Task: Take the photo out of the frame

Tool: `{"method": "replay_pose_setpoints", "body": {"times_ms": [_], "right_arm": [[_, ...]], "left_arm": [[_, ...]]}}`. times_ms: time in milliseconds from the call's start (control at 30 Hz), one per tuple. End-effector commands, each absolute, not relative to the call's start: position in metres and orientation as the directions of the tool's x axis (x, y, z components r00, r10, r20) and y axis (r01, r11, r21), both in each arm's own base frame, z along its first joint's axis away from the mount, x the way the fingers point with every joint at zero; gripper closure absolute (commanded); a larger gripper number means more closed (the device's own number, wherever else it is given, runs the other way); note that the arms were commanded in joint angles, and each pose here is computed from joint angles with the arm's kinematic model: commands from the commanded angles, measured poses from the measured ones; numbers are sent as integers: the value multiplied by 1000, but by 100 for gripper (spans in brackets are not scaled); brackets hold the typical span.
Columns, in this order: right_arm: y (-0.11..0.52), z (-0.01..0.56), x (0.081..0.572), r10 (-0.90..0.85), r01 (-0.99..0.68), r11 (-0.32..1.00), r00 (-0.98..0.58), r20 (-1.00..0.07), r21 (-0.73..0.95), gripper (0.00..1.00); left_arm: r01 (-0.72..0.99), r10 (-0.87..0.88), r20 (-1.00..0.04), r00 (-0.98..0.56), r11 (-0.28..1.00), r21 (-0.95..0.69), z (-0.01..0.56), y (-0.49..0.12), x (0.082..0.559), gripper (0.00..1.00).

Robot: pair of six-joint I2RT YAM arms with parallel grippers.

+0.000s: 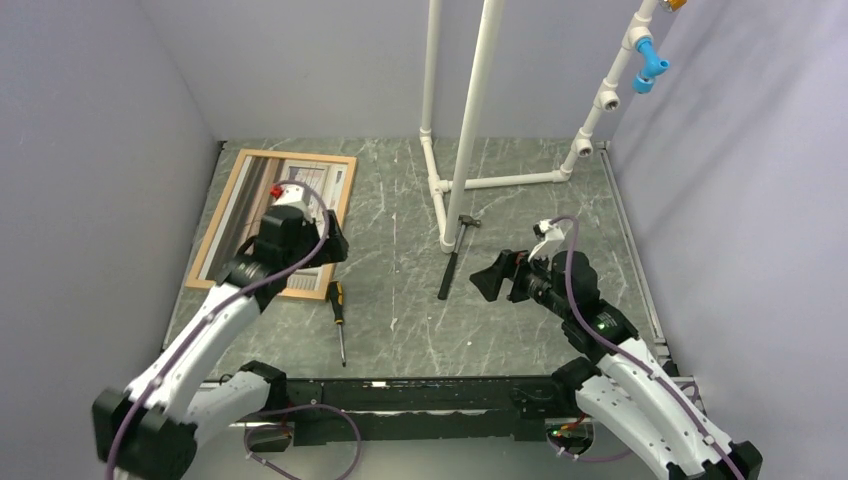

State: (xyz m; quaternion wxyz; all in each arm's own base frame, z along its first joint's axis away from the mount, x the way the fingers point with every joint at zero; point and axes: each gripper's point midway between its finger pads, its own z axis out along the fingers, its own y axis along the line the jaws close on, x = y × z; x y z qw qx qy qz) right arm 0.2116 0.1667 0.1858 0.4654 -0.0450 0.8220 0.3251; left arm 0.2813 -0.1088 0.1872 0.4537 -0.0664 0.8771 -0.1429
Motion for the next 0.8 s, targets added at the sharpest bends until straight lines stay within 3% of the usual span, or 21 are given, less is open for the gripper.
{"method": "replay_pose_setpoints", "body": {"times_ms": [0,133,233,433,567,767], "right_arm": [[193,207,225,279,-476,693,-515,-811,541,0],[215,202,237,251,-507,655,-554,-794,561,0],[225,192,242,238,-493,660,-578,-780,567,0],[220,171,234,216,-467,697,-587,-780,545,0],[213,166,229,190,-472,717,-577,-795,514,0],[209,170,229,139,-485,739,-569,-810,467,0]], "left_arm": [[67,-170,-706,-687,953,-294,161,-114,304,1],[80,-129,-654,-745,957,-280,132,-127,313,12],[-20,-169,-595,-786,968,-249,106,-131,298,19],[-178,-189,-529,-827,981,-71,70,-135,242,18],[-166,-198,-515,-834,980,-107,60,-150,216,16],[-176,-217,-496,-841,976,-128,42,-147,192,6]]}}
